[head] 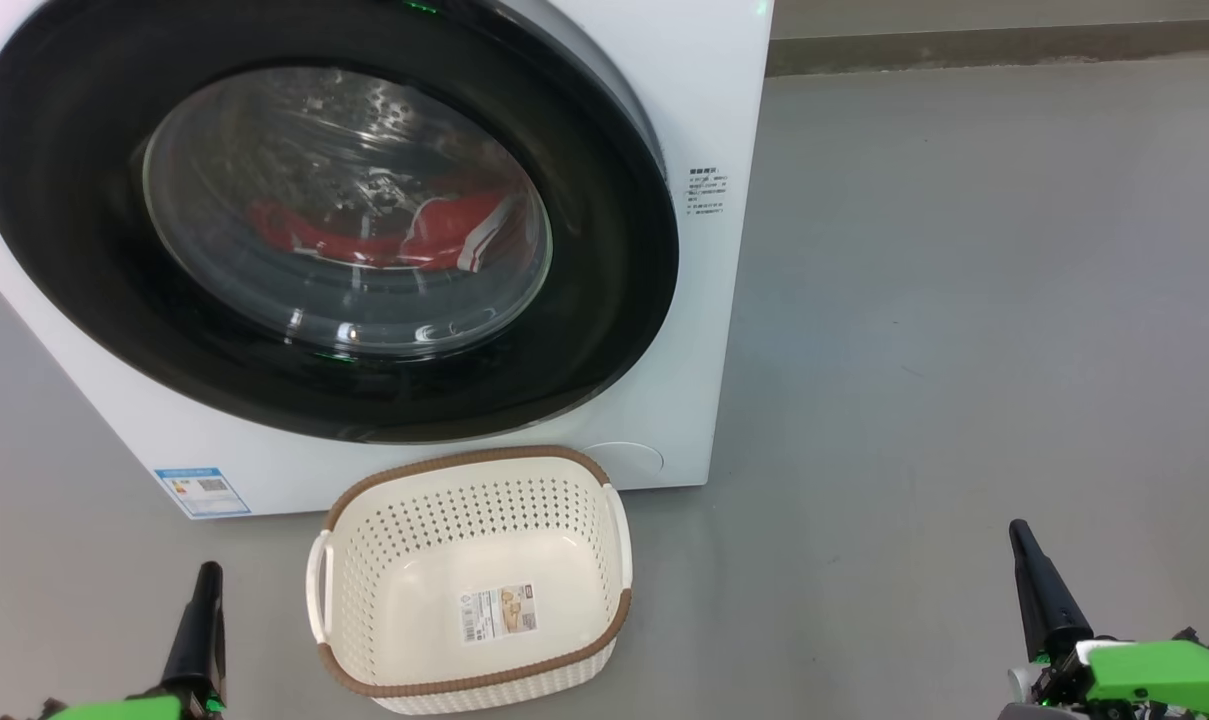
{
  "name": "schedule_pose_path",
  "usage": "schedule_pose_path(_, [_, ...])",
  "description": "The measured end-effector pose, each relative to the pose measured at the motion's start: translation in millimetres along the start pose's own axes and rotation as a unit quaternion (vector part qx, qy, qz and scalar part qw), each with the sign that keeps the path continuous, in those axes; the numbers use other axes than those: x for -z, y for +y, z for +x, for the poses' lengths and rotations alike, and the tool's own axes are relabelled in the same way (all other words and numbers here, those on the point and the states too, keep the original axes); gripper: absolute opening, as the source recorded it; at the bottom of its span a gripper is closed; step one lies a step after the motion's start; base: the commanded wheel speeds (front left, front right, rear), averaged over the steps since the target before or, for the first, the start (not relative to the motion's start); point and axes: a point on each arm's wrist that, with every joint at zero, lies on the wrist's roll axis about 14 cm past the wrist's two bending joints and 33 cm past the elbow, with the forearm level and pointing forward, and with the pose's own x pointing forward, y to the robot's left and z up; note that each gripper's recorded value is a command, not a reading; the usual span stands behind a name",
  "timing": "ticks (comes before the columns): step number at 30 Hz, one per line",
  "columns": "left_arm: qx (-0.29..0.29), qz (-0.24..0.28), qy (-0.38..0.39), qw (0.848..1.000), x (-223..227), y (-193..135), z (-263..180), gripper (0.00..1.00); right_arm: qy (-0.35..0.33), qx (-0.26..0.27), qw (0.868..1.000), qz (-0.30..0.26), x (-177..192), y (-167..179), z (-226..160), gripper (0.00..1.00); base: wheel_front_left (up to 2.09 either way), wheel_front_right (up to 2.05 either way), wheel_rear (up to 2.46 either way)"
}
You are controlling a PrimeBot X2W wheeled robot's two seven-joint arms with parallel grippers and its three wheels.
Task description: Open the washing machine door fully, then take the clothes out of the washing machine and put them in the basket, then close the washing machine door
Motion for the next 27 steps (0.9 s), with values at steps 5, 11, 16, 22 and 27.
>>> schedule_pose_path(5, [-0.041,-0.010,0.001,0.999,6.1,28.1,-12.1,1.00,-0.002,0.038,0.999,0.008,1.9,-26.2,-10.3,1.00,0.00,0.00,0.00])
schedule_pose_path(11, [-0.038,-0.008,-0.002,0.999,6.5,26.2,-12.0,1.00,-0.006,0.037,0.999,0.006,1.7,-25.1,-10.0,1.00,0.00,0.00,0.00])
schedule_pose_path(16, [-0.034,0.005,-0.006,0.999,5.9,23.2,-11.0,1.00,-0.001,0.038,0.999,-0.014,5.4,-25.5,-9.1,1.00,0.00,0.00,0.00])
schedule_pose_path(22, [-0.035,0.042,-0.005,0.999,6.0,22.9,-10.5,1.00,-0.001,0.040,0.998,-0.052,3.2,-25.7,-8.3,1.00,0.00,0.00,0.00])
schedule_pose_path(27, [-0.033,0.083,-0.003,0.996,6.9,20.8,-9.8,1.00,0.004,0.040,0.996,-0.083,5.5,-25.0,-7.4,1.00,0.00,0.00,0.00])
